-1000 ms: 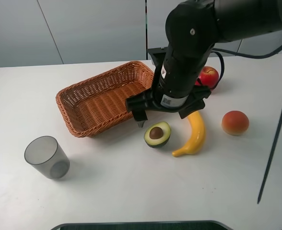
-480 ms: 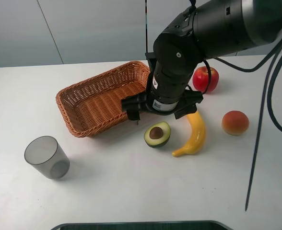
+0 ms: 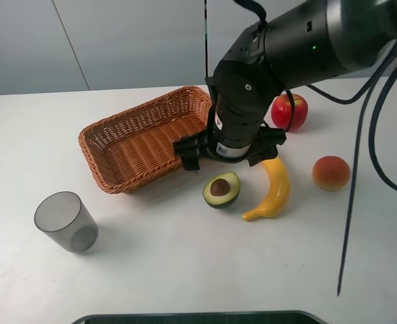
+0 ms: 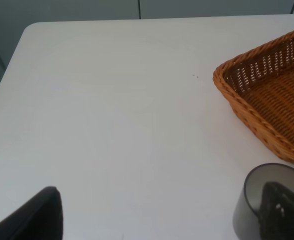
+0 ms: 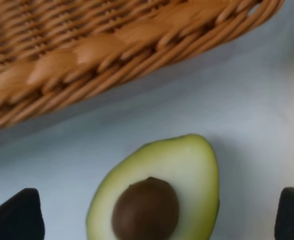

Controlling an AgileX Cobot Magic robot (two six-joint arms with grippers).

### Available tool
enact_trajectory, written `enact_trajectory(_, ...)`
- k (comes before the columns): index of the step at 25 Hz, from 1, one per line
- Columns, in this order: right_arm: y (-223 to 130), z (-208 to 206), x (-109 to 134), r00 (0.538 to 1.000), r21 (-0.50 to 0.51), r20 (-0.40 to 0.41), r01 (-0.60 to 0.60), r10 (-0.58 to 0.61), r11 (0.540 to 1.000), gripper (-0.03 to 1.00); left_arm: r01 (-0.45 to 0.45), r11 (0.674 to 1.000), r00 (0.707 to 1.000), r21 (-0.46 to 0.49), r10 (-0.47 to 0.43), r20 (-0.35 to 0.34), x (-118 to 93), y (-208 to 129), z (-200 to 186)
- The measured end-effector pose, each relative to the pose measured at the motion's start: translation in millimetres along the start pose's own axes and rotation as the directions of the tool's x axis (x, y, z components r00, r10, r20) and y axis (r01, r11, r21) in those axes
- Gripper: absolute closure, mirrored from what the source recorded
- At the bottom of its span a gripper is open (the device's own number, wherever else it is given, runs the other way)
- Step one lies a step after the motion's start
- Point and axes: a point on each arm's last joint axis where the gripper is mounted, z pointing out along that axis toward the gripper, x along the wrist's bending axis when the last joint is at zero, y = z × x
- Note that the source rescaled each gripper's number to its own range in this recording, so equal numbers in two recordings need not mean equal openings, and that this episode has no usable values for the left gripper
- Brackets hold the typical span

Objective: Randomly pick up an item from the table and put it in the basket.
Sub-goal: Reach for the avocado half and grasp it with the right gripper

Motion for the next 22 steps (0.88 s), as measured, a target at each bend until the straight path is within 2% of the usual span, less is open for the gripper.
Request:
enact_trajectory(8,0.1,17.8,5.2,1.000,-0.009,-0.020,0.011,-0.011,1.000,-0.03,0.002,1.000,1.000,0.000,-0.002,0.000,0.0,0.0,0.0)
enact_trajectory(22,-9.5,51.3,4.4,0.999,0.061,0.041,0.033,-0.035,0.998,-0.03,0.002,1.000,1.000,0.000,-0.002,0.000,0.0,0.0,0.0)
